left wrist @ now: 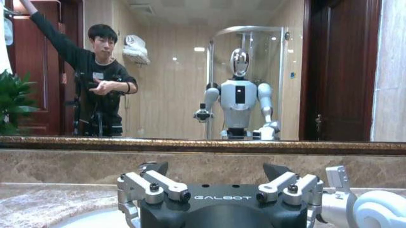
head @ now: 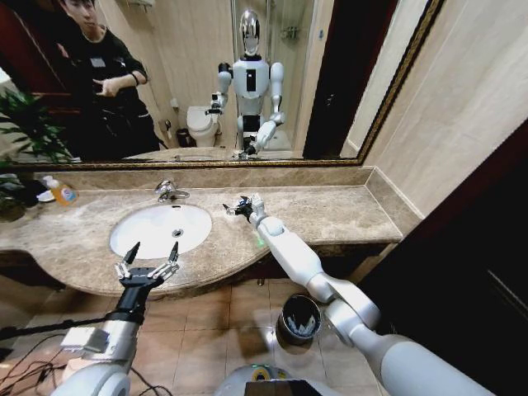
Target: Pick up the trash from the sink and place it in the trash bin.
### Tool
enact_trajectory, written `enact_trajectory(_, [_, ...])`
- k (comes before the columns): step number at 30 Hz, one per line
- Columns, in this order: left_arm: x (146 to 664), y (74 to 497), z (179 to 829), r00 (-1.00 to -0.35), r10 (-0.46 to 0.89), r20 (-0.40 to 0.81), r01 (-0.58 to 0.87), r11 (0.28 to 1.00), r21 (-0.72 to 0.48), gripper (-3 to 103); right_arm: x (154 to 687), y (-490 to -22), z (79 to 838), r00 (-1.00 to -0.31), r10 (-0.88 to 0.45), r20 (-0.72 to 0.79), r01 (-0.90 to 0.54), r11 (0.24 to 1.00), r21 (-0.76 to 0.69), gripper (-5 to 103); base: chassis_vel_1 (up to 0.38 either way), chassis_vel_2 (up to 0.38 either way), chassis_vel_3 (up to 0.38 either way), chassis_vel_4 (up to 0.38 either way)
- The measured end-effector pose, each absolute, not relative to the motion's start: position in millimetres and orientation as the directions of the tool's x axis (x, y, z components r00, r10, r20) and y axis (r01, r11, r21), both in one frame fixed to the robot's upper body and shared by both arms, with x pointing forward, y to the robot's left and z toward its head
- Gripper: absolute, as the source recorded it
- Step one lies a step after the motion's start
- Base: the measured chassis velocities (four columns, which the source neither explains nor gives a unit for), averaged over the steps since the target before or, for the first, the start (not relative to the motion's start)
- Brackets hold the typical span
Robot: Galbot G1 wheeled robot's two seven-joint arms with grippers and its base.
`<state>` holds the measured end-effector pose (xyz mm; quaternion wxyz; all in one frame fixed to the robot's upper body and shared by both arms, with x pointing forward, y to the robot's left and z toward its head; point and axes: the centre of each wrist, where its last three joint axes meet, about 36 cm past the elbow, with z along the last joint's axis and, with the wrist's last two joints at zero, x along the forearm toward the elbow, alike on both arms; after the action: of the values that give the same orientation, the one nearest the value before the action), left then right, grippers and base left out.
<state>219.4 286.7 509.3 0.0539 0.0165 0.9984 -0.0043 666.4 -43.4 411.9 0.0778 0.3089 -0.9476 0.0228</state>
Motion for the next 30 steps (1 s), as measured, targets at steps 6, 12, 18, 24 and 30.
enact_trajectory(6, [219.4,286.7,509.3,-0.994,0.032,-0.108,0.033,0.999,-0.007,100,668.2,-46.7,401.1,-0.798,-0.572,0.189,-0.581,0.814,0.008,100,0.0,0.0,0.0,0.0])
enact_trajectory(12, [219.4,286.7,509.2,-0.994,0.033,-0.108,0.033,0.999,-0.007,100,668.4,-46.9,396.3,-0.797,-0.572,0.191,-0.582,0.813,0.004,91,0.0,0.0,0.0,0.0])
enact_trajectory(18, [219.4,286.7,509.3,-0.994,0.032,-0.108,0.033,0.999,-0.007,100,668.7,-43.3,397.1,-0.798,-0.575,0.18,-0.584,0.812,0.002,64,0.0,0.0,0.0,0.0])
enact_trajectory(24, [219.4,286.7,509.3,-0.994,0.032,-0.108,0.033,0.999,-0.007,100,669.5,-43.0,401.6,-0.802,-0.573,0.167,-0.581,0.814,-0.001,44,0.0,0.0,0.0,0.0])
enact_trajectory(30, [219.4,286.7,509.3,-0.994,0.033,-0.108,0.033,0.999,-0.007,100,671.4,-41.4,404.6,-0.803,-0.573,0.164,-0.582,0.813,-0.006,42,0.0,0.0,0.0,0.0])
